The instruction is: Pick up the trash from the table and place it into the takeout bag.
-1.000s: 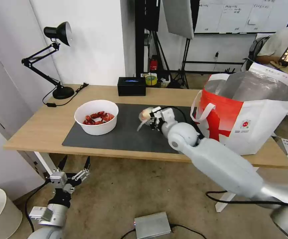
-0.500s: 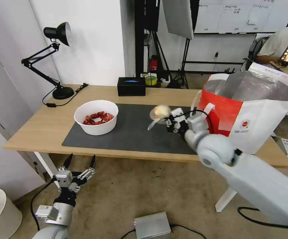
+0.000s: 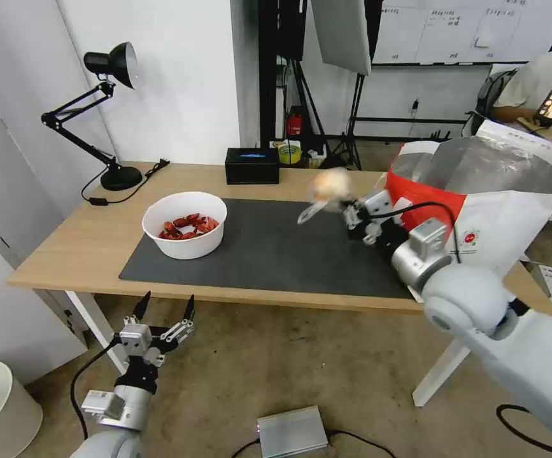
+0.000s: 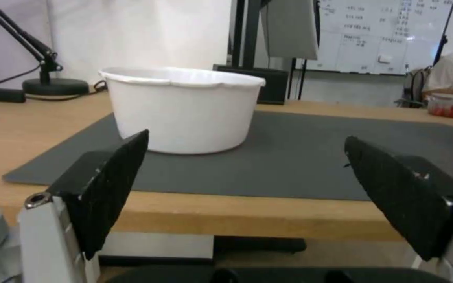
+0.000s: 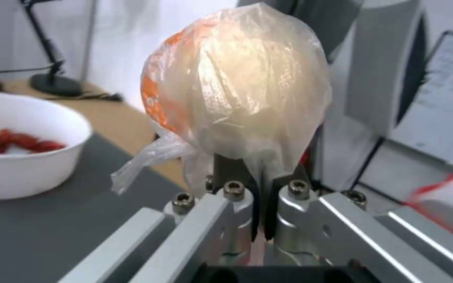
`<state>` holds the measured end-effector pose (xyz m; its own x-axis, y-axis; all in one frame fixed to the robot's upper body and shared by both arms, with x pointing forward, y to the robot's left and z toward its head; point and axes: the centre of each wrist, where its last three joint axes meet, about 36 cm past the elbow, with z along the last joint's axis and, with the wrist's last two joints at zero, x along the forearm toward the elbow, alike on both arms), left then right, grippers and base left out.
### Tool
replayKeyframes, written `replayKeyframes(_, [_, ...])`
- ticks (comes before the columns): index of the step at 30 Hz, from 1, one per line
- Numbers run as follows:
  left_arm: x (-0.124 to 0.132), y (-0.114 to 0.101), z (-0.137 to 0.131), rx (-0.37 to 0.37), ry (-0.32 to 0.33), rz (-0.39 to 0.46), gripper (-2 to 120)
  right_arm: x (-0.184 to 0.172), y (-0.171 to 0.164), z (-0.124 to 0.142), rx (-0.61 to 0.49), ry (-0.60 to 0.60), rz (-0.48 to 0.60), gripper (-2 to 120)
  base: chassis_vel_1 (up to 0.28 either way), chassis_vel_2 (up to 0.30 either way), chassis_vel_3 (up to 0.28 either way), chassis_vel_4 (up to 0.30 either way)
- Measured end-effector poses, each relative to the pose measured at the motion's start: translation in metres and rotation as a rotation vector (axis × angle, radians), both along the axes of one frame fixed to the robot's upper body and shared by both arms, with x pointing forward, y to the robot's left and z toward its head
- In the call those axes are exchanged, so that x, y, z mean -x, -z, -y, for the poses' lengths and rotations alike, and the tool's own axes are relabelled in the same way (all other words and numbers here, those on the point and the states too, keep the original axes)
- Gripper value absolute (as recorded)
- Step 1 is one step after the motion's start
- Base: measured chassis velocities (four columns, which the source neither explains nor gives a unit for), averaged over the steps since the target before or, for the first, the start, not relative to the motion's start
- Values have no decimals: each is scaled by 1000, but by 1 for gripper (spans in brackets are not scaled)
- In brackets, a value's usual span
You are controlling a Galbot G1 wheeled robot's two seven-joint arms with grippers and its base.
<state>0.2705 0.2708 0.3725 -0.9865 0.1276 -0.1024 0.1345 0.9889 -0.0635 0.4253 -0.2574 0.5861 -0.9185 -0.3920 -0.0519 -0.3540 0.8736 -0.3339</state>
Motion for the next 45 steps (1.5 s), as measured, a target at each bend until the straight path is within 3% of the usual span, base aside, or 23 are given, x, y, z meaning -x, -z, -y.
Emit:
replayKeyframes(11, [-2, 6, 5, 1, 13, -15, 100, -8, -7, 23, -61, 98, 114, 0, 0, 0, 0, 0])
replayKeyframes(26, [-2, 9, 7, -6, 21, -24, 100, -13, -25, 74, -148, 407, 267, 0, 0, 0, 0, 0])
replayKeyframes(35, [0, 9, 10, -9, 30, -27, 100, -10, -35, 91, -227, 542, 188, 0, 0, 0, 0, 0])
replayKeyframes(45, [0, 7, 10, -10, 30, -25, 100, -5, -48, 97, -232, 587, 53, 0, 0, 0, 0, 0])
